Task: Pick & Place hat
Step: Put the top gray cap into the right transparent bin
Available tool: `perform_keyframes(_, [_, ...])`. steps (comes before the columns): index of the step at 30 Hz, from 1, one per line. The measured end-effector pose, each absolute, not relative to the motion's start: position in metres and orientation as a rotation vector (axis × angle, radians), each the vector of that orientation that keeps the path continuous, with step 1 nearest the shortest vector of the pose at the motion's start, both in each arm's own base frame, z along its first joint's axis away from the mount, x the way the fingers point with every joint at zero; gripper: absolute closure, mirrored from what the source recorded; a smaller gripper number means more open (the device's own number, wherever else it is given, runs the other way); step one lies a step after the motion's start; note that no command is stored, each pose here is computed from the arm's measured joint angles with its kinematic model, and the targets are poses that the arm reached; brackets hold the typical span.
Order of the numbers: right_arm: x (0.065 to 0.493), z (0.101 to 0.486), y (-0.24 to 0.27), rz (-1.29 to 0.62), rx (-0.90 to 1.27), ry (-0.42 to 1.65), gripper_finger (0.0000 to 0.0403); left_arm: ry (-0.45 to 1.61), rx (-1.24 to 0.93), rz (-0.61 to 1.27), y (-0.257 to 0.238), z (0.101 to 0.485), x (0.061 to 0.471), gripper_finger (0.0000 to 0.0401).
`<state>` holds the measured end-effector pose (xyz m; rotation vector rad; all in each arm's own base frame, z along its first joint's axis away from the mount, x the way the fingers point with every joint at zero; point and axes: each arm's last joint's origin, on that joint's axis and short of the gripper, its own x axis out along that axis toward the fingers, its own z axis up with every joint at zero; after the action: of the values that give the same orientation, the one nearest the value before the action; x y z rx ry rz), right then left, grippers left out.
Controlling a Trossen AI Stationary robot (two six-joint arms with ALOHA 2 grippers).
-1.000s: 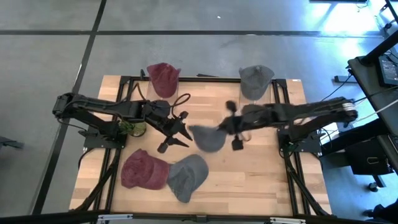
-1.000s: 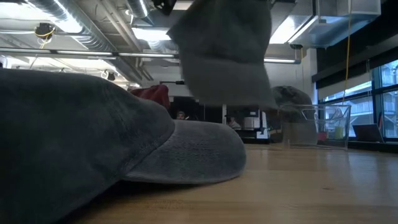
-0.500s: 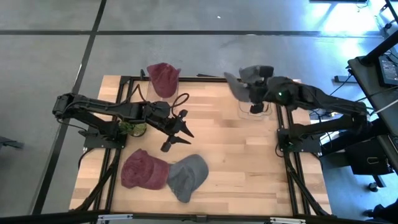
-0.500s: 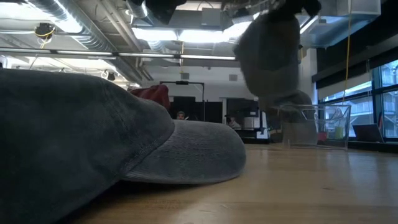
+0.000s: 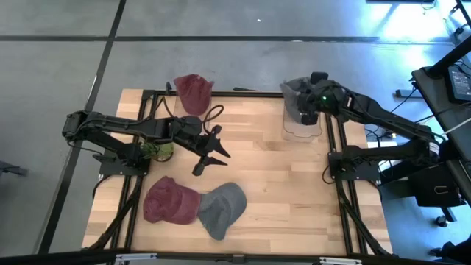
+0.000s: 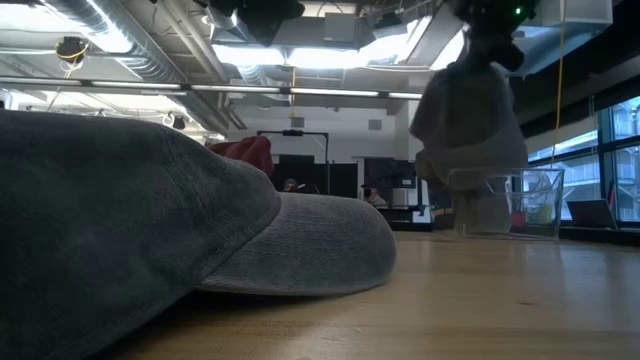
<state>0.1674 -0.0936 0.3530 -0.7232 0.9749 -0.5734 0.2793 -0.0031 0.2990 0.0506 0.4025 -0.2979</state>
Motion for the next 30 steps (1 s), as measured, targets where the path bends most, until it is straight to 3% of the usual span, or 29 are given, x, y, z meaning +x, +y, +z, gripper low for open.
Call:
perform_keyframes(20, [0.16,0.292,-0.133,-0.656,-0.778,1.077,0.0361,0.406,0.05,-0.285,-0.002,0.299,0.28,0.0269])
perform_keyframes(30, [0.152,0.292,-0.144,-0.801,-0.758,1.122,0.0279,0.427,0.062,-0.202,0.0,0.297,0.279,0.0269])
